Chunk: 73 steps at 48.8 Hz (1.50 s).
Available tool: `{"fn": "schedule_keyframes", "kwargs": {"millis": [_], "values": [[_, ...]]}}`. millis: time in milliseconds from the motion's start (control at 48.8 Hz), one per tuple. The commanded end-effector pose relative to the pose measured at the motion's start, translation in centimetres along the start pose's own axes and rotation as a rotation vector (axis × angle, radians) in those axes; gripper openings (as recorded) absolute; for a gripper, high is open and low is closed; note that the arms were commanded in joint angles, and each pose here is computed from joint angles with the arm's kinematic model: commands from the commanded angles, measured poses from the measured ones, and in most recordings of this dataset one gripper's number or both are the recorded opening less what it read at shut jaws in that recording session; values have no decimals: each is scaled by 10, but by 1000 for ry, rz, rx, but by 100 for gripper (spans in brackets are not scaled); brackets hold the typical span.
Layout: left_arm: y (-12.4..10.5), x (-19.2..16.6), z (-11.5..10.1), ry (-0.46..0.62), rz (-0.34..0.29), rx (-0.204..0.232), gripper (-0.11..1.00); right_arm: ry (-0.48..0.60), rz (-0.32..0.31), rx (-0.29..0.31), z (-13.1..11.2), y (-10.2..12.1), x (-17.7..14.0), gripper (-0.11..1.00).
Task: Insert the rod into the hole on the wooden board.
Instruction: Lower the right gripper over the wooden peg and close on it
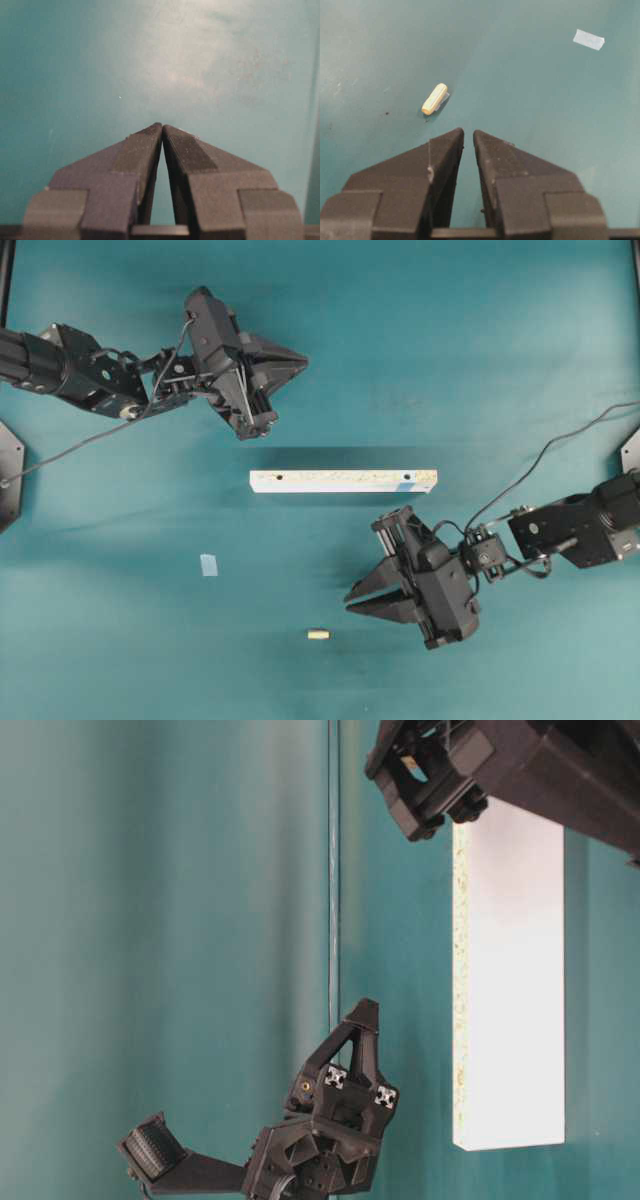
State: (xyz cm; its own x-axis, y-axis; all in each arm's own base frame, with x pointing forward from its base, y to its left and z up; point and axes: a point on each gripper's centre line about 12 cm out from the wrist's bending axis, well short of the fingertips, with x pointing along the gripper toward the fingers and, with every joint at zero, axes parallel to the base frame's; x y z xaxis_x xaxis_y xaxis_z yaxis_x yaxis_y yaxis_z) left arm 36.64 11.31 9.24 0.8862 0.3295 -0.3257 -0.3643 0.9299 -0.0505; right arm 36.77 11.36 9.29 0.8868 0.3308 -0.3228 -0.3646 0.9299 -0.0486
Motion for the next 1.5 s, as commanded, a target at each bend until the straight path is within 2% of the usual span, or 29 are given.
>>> {"fn": "schedule_keyframes", "kwargs": {"millis": [0, 41, 123, 185, 267, 349, 492, 656, 718, 882, 985, 1026, 1087, 1231, 1313, 1477], "values": [[-6, 6, 18, -33, -33, 32, 24, -57, 4, -4, 20, 2, 3, 24], [-6, 8, 19, -21, -33, 30, 22, -48, 8, -4, 24, 4, 4, 22], [-7, 13, 17, 23, -33, 29, 9, 1, 16, -11, 31, 7, 11, 5], [-7, 15, 15, 45, -33, 27, 9, 54, 22, -18, 39, 10, 17, 0], [-8, 18, 13, 62, -35, 25, 9, 150, 23, -5, 51, 14, 25, 0], [-8, 15, 13, 71, -36, 28, 9, 264, 11, 47, 72, 15, 33, 0], [-6, 4, 18, 91, -31, 26, 9, 421, -41, 177, 98, 12, 39, 0], [-8, -4, 27, 96, -37, 20, 10, 517, -78, 246, 112, 13, 44, 0], [-8, -6, 27, 105, -37, 20, 17, 546, -84, 256, 113, 14, 46, 0], [-8, -8, 23, 124, -37, 22, 62, 638, -106, 277, 111, 15, 57, 0], [-7, -9, 20, 133, -36, 22, 51, 679, -114, 291, 113, 15, 66, 0], [-7, -9, 19, 134, -36, 23, 48, 688, -116, 291, 116, 14, 69, 3], [-7, -10, 19, 134, -36, 23, 48, 700, -123, 299, 120, 14, 75, 13], [-7, -10, 19, 134, -36, 21, 48, 697, -128, 304, 131, 13, 88, 48], [-7, -10, 19, 134, -36, 21, 48, 699, -136, 324, 133, 13, 95, 44], [-7, -10, 19, 136, -35, 20, 48, 739, -171, 387, 129, 13, 99, 44]]}}
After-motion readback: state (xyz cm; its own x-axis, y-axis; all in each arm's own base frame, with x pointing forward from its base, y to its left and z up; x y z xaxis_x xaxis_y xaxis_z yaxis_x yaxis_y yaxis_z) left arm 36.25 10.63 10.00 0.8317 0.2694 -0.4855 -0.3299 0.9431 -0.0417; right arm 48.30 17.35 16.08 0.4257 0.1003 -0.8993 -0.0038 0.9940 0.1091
